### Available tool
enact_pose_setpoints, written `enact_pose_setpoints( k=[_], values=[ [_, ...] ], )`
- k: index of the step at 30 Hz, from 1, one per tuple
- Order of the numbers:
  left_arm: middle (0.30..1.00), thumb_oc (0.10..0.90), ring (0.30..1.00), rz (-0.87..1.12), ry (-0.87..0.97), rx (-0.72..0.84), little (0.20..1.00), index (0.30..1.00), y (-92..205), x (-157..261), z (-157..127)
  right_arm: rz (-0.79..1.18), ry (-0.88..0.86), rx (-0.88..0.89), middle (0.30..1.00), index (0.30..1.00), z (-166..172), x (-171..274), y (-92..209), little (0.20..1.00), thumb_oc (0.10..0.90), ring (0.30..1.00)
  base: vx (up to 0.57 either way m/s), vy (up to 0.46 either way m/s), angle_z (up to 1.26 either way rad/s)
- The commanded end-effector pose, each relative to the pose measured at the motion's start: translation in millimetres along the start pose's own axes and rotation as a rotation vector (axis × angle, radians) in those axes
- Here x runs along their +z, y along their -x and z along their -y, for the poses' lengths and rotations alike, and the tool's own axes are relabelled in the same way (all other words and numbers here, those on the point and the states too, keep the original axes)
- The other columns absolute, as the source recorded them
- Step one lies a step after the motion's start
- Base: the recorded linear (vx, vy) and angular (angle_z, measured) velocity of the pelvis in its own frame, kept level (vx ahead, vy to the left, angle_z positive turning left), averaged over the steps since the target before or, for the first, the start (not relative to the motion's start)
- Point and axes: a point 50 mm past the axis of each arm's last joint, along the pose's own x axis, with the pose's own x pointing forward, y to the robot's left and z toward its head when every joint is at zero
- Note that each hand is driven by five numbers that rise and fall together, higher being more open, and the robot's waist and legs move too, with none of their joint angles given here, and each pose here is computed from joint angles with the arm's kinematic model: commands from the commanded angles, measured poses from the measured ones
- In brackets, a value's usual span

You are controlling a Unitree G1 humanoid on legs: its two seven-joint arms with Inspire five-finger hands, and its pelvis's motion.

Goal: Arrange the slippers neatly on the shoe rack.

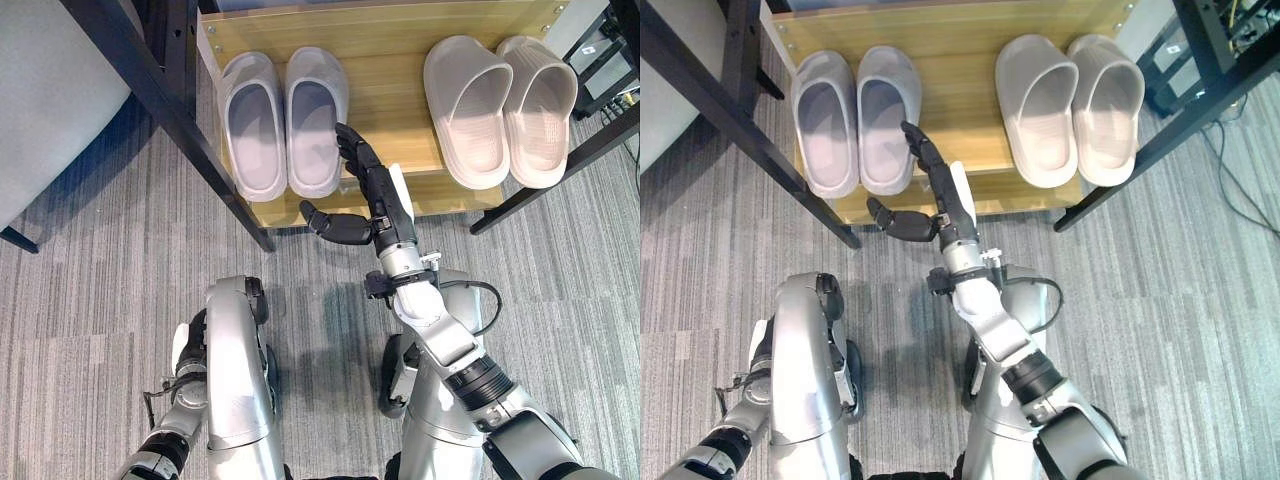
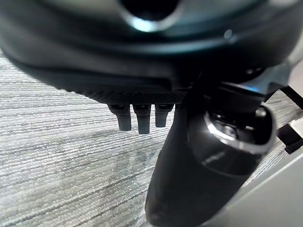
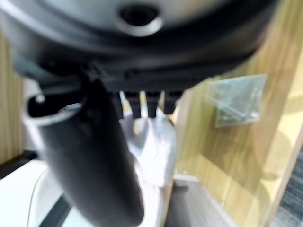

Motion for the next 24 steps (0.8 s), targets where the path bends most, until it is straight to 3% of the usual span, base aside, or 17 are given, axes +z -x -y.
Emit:
enact_pose_setpoints(
  k=[1,4,7,21,24],
  values=[
    [0.900,0.800,0.900,0.098,0.011,-0.091,0.900,0.900,10.6,14.4,34.4,0.187,-0.013,0.136,0.900,0.900,-31.4,36.7,-0.9,0.900,0.800,0.900,0.00,0.000,0.00],
    [0.900,0.800,0.900,0.107,0.032,-0.086,0.900,0.900,12.2,15.3,35.7,0.245,0.072,0.059,0.900,0.900,-16.8,42.1,2.7,0.900,0.800,0.900,0.00,0.000,0.00],
    [0.900,0.800,0.900,0.149,0.084,-0.085,0.900,0.900,17.1,20.5,36.8,0.301,0.211,-0.152,0.900,0.900,15.3,42.2,16.0,0.900,0.800,0.900,0.00,0.000,0.00],
    [0.900,0.800,0.900,0.214,0.135,-0.004,0.900,0.900,17.1,27.1,18.3,0.469,0.171,-0.216,0.900,0.900,31.1,68.5,45.6,0.900,0.800,0.900,0.00,-0.004,0.00],
    [0.900,0.800,0.900,0.276,0.147,0.076,0.900,0.900,9.2,40.5,-2.0,0.579,0.329,-0.310,0.900,0.900,53.7,82.1,53.8,0.900,0.800,0.900,-0.02,-0.043,0.01]
  ],
)
